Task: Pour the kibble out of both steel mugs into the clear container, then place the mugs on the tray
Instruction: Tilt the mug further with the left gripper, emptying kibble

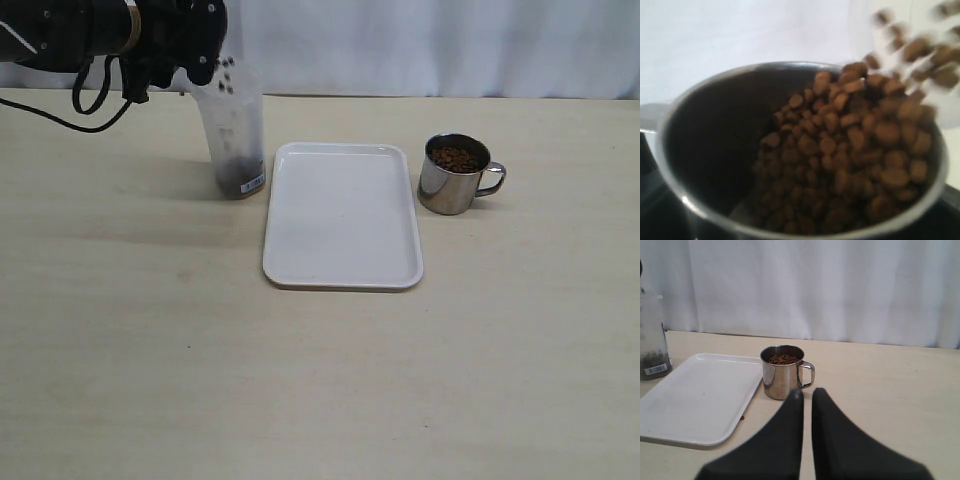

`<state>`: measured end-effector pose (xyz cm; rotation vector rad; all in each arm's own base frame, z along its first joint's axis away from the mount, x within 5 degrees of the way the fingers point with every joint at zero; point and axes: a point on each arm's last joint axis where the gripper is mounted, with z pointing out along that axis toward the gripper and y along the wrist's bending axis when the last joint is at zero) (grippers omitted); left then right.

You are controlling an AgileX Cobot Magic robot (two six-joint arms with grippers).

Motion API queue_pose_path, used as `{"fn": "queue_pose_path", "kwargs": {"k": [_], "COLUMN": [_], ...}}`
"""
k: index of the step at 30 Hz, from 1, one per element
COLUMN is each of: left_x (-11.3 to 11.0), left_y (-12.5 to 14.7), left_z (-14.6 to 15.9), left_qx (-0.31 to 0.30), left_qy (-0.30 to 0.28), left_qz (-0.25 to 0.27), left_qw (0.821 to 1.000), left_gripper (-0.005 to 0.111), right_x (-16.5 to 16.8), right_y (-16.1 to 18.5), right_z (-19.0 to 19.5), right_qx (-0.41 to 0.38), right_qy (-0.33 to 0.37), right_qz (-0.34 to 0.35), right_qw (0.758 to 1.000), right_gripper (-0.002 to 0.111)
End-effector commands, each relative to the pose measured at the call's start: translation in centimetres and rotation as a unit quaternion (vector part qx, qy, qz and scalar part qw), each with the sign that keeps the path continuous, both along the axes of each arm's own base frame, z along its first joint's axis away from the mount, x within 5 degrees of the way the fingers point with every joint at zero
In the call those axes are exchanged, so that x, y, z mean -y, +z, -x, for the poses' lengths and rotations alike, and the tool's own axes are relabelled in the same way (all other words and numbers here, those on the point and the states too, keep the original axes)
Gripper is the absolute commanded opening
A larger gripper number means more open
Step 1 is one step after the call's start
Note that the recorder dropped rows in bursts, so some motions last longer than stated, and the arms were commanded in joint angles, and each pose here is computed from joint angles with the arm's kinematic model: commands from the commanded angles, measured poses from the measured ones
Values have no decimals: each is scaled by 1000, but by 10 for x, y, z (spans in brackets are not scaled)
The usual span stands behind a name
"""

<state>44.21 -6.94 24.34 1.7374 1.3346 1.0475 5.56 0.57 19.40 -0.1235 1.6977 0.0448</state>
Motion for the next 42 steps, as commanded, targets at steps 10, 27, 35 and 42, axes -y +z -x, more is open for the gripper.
{"fn": "queue_pose_path", "kwargs": {"k": [10,27,35,42], "left_x": [3,4,5,5], "left_y": [10,10,10,10], "left_z": [-2,-2,-2,-1], "left_qx": [15,15,15,15], "left_qy": [-1,-15,-18,-21], "left_qz": [2,-18,-19,-24], "left_qw": [1000,1000,1000,999], "left_gripper": [0,0,0,0], "right_x": [0,0,0,0], "right_y": [0,0,0,0], "right_z": [0,0,0,0], "right_qx": [4,4,4,4], "right_qy": [1,1,1,1], "right_qz": [5,5,5,5], "right_qw": [1000,1000,1000,1000], "right_gripper": [5,5,5,5]}}
